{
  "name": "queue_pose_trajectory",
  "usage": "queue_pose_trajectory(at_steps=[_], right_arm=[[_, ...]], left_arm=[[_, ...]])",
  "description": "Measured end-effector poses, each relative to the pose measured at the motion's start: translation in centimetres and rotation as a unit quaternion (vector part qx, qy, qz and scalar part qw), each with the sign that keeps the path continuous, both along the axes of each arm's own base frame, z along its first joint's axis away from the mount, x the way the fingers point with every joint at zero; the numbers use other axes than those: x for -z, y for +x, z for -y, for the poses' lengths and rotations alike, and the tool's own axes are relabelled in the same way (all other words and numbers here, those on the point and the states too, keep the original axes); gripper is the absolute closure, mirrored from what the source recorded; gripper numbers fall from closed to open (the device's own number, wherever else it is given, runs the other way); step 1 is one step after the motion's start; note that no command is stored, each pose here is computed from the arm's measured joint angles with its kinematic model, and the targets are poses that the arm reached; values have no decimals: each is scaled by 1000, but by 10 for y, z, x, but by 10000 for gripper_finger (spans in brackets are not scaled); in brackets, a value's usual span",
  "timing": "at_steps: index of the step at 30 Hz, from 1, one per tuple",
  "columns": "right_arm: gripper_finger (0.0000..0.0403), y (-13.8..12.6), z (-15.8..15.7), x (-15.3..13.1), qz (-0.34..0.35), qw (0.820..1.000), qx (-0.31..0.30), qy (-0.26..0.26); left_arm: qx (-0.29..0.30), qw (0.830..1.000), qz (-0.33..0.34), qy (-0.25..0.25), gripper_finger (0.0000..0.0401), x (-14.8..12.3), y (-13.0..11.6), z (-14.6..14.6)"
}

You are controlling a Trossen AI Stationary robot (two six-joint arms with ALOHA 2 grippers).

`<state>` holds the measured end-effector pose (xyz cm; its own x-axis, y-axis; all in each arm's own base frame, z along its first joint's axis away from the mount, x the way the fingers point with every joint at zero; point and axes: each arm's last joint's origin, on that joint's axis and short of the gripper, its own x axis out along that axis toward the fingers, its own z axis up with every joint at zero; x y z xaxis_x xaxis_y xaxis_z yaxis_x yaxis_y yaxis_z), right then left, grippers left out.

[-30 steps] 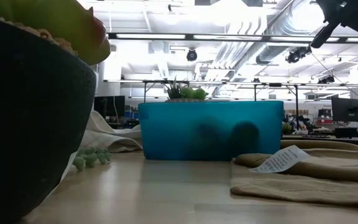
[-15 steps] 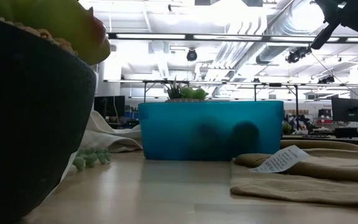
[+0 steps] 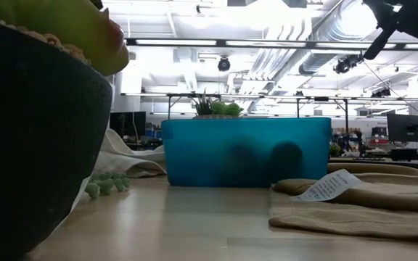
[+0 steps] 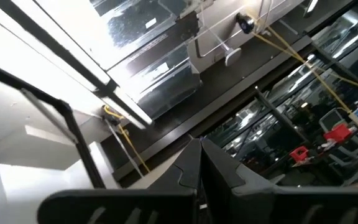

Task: Pick and placing Produce into tupperware
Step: Return to Home Position

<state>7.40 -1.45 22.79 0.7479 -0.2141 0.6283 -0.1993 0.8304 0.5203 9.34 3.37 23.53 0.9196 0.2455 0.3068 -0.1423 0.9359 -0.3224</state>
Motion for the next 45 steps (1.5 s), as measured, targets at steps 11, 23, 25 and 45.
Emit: queue_pose_trajectory(at_steps=[11,23,25,45], right_arm=[[403,0,1,0,1,1000,12,9],[403,2,1,3,-14,1000,5,22],[403,3,1,4,-20,999,-3,33],[403,6,2,8,-45,998,-1,33]], left_arm=[[-9,997,50,57,401,18,0,0],[31,999,-10,34,401,37,5,0],[35,999,-22,25,401,40,6,0],[31,987,-155,-3,401,66,9,-1]])
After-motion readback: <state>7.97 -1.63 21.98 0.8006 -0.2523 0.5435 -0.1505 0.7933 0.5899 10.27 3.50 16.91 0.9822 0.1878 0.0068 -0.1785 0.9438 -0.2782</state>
